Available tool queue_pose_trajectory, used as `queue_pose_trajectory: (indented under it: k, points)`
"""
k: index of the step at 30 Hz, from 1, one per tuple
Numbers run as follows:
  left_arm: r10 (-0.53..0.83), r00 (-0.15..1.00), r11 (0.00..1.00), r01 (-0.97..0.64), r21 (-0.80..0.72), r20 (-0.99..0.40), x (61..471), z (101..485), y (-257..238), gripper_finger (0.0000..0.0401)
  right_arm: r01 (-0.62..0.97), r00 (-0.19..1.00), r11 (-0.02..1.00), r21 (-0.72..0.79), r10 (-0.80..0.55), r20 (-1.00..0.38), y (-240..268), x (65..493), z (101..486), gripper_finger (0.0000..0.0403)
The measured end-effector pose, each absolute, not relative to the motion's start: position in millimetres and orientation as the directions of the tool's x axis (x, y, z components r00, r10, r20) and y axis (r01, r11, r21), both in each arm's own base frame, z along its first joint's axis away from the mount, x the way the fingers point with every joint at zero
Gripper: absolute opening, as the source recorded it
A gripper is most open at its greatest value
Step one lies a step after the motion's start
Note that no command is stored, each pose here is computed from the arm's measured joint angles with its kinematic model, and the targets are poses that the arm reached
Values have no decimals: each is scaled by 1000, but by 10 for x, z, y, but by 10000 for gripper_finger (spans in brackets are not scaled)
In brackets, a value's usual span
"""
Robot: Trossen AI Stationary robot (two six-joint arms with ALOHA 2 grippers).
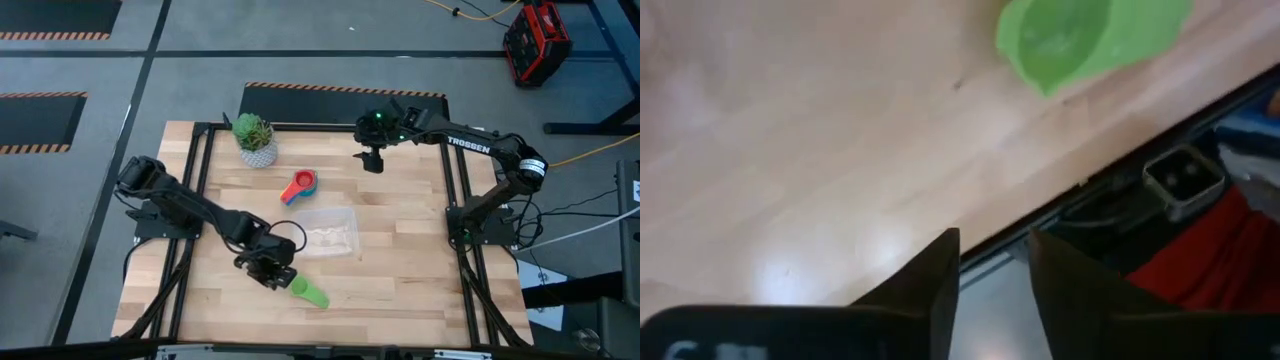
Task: Nest measuring cups in basket
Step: Stack the green measuring cup on top of the red measuring cup
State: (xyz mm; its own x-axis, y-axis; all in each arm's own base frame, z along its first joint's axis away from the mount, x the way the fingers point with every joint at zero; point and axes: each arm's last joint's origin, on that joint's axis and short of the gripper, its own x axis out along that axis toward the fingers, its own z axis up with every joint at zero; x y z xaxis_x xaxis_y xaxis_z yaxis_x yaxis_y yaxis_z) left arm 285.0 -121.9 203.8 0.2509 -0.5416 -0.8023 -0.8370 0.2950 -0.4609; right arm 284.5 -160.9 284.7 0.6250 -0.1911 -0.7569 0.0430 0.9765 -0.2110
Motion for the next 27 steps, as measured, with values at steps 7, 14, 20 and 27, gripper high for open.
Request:
queue_pose_trajectory:
  k: [7, 14, 20, 27]
  points:
    - [-399, 353, 220, -859, -462, -846, 2906, 2033, -1128, 129, 42, 625, 976, -211, -191, -757, -1609, 2845, 2848, 305]
    - [-346, 426, 125, -862, -491, -836, 2983, 1983, -1202, 127, 42, 625, 977, -211, -190, -757, -1608, 2845, 2847, 305]
    - [-366, 434, 92, -863, -497, -823, 3099, 1787, -1322, 126, 42, 626, 976, -211, -191, -756, -1609, 2847, 2845, 305]
    - [-388, 399, 47, -892, -450, -831, 3151, 1580, -1413, 126, 42, 625, 977, -211, -190, -757, -1609, 2846, 2842, 305]
